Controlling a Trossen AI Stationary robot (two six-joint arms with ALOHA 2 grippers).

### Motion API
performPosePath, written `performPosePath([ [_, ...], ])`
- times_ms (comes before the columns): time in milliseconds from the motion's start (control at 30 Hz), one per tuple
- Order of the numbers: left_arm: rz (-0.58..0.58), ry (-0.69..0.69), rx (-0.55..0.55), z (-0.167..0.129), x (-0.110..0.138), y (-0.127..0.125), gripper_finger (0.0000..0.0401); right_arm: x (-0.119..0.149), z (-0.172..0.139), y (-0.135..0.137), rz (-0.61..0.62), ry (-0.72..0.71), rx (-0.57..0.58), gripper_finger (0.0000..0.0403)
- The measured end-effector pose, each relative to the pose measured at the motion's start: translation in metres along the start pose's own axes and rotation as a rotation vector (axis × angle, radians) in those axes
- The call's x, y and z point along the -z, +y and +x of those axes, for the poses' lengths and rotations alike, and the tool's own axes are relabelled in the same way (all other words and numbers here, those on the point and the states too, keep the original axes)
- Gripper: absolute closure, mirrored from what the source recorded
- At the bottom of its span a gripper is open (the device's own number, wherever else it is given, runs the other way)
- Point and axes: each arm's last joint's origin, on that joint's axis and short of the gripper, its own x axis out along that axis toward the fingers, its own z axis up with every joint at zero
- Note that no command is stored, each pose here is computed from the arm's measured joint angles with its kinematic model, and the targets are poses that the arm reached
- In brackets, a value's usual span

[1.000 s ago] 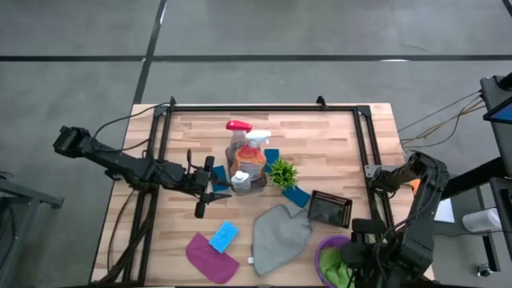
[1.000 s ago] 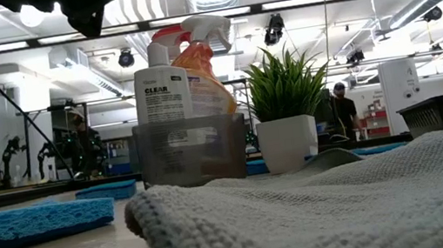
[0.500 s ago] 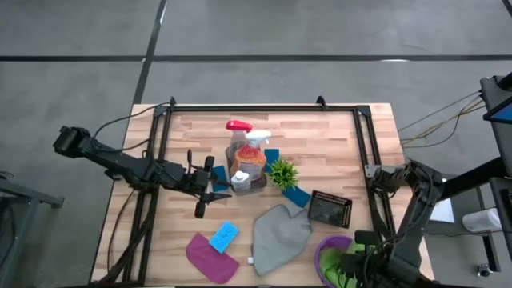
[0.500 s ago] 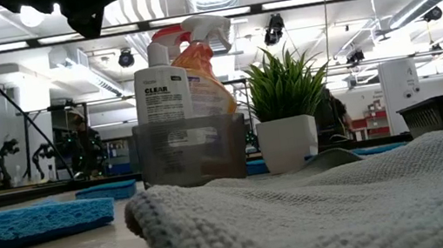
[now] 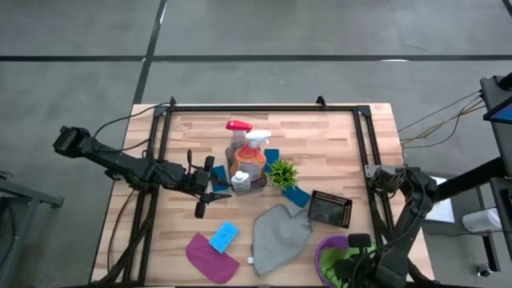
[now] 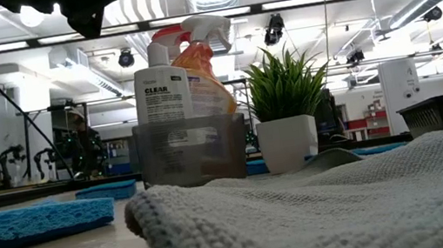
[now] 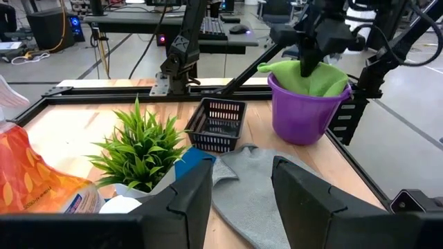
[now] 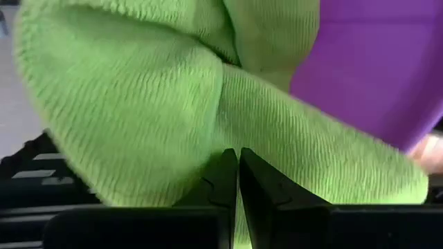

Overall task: Pick & Place Kitchen Items
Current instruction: Put the green towel into the purple bucket

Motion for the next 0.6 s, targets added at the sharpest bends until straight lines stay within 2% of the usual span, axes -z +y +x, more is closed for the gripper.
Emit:
performPosePath([
  [333,0.0,0.0,0.0,0.0,0.0,0.0,0.0246,-0.024,0.031,-0.001,-0.099,0.015,0.038,0.0385],
  [500,0.0,0.0,0.0,0.0,0.0,0.0,0.0246,-0.035,0.043,0.0,-0.159,-0.063,-0.005,0.0385],
  [600,0.0,0.0,-0.001,0.0,0.0,0.0,0.0246,-0.038,0.046,-0.004,-0.171,-0.114,0.052,0.0385],
])
